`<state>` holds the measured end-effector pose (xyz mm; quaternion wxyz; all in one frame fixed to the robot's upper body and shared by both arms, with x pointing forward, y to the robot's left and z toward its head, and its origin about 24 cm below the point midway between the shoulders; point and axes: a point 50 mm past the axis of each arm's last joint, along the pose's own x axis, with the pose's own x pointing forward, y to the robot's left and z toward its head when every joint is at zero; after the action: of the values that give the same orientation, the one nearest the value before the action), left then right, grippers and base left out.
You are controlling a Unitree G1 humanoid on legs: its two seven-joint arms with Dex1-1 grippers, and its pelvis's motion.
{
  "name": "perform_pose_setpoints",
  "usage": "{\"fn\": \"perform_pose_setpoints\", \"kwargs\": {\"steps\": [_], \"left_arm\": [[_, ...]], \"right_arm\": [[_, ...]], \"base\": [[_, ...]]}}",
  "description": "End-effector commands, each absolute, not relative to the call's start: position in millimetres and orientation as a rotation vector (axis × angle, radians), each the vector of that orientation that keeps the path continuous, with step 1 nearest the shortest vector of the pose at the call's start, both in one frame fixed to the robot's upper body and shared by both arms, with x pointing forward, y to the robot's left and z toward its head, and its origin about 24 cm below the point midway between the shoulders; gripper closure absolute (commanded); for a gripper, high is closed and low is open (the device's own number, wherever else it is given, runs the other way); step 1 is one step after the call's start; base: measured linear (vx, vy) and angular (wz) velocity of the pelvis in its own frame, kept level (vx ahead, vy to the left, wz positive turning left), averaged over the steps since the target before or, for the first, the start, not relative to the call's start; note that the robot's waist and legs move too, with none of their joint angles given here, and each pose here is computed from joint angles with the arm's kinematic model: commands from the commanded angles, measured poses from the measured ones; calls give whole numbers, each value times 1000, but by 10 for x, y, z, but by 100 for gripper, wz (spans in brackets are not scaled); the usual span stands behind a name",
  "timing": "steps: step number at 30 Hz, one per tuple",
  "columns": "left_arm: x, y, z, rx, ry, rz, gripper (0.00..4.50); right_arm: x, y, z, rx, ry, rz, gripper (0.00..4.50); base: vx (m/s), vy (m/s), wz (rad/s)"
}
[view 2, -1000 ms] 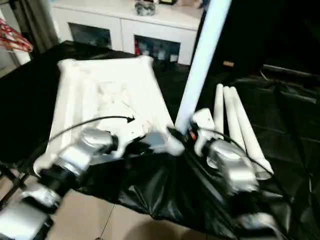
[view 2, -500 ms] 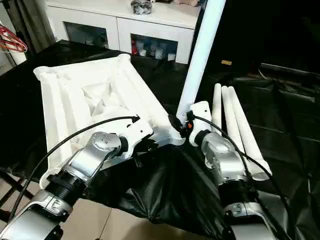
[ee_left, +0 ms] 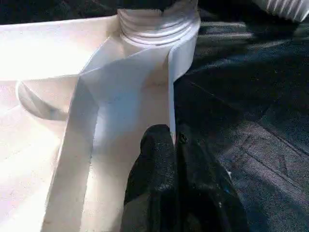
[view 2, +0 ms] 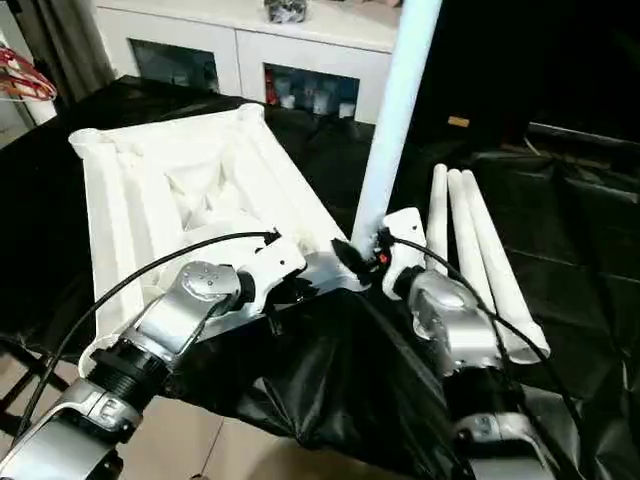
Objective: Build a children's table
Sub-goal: Insert table leg to table base
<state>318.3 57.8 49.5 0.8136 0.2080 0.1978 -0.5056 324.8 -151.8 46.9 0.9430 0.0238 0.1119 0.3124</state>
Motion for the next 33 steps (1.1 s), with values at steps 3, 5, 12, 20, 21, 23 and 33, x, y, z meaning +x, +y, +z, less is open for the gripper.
{"fn": "perform_pose_setpoints", "kwargs": {"steps": [3,5,12,20,21,23,33], "left_arm": [[3157,465,686,468,291,-1202,450],[3125,486,686,474,288,-1259,450],[3069,527,687,489,276,-1368,450],[3016,702,660,541,317,-1520,450],[3014,718,656,547,321,-1529,450],[3023,759,654,558,331,-1537,450],[3058,870,630,562,356,-1521,450]], "right_arm": [[2998,-1378,268,58,351,863,86],[2935,-1441,286,26,361,919,86],[2831,-1544,285,-29,404,1010,86],[2651,-1657,304,-140,492,1203,101],[2645,-1658,303,-149,496,1212,111],[2640,-1656,301,-160,502,1225,118],[2592,-1599,257,-122,506,1247,168]], "base": [[0,0,0],[0,0,0],[0,0,0],[0,0,0],[0,0,0],[0,0,0],[0,0,0]]}}
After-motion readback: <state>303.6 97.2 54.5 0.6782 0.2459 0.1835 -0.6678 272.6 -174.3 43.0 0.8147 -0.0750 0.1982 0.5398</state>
